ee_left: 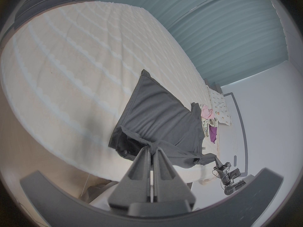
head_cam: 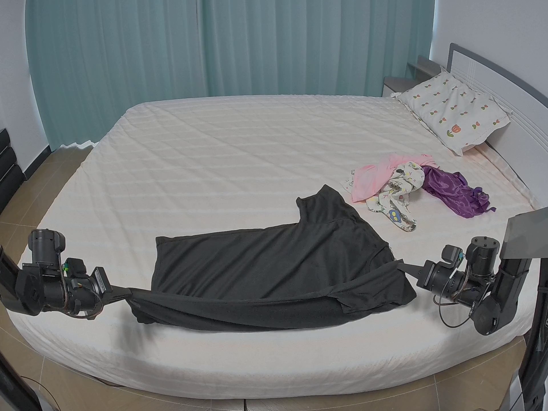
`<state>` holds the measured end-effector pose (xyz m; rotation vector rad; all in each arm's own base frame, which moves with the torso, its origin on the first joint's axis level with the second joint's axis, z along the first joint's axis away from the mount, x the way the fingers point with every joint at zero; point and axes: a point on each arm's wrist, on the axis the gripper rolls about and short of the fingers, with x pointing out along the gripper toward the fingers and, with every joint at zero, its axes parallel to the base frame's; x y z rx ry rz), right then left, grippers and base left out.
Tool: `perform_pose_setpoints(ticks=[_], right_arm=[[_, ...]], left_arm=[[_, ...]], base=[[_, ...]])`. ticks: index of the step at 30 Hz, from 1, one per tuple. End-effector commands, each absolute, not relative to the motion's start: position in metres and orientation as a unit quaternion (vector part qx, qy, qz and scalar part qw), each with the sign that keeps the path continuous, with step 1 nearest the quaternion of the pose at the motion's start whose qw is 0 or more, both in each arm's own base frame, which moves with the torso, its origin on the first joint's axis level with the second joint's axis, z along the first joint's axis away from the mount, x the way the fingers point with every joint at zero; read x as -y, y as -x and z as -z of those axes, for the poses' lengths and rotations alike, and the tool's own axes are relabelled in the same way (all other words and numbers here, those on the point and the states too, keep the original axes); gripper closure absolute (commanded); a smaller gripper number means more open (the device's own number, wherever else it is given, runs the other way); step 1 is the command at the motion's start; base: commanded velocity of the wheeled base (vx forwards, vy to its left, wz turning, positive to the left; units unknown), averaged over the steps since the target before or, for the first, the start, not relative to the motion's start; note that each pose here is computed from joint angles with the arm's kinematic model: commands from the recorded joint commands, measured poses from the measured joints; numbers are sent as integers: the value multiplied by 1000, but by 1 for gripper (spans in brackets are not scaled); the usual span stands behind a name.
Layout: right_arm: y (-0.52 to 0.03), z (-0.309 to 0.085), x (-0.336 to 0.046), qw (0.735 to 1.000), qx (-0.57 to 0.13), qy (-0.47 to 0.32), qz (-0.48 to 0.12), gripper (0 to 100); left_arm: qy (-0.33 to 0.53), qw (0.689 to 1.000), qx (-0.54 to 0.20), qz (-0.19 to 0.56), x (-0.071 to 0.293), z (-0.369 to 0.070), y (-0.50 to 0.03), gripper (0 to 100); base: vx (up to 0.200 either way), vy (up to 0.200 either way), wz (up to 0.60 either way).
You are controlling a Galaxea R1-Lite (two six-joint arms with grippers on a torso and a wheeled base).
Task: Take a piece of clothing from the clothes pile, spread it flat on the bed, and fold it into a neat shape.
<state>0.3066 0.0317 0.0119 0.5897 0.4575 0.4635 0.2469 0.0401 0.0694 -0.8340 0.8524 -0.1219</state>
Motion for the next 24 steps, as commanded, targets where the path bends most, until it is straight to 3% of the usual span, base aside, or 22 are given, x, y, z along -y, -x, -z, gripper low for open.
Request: perform_pose_setpoints(ticks=[1,12,24], right_arm=[[-286,-34,-29,907,-207,-286,-229,100],[-284,-41,-25,911,-194,-286,-226,100],[-310,-27,-23,909,-190,-300,-219,100]], left_arm=[[391,832,-388,58,-37,-81,-223,100],[393,828,-396,50,-37,-78,-218,100],[396,814,-424,25,-47,-50,-261,100]], base=[[0,0,0],[0,0,0],[0,0,0]])
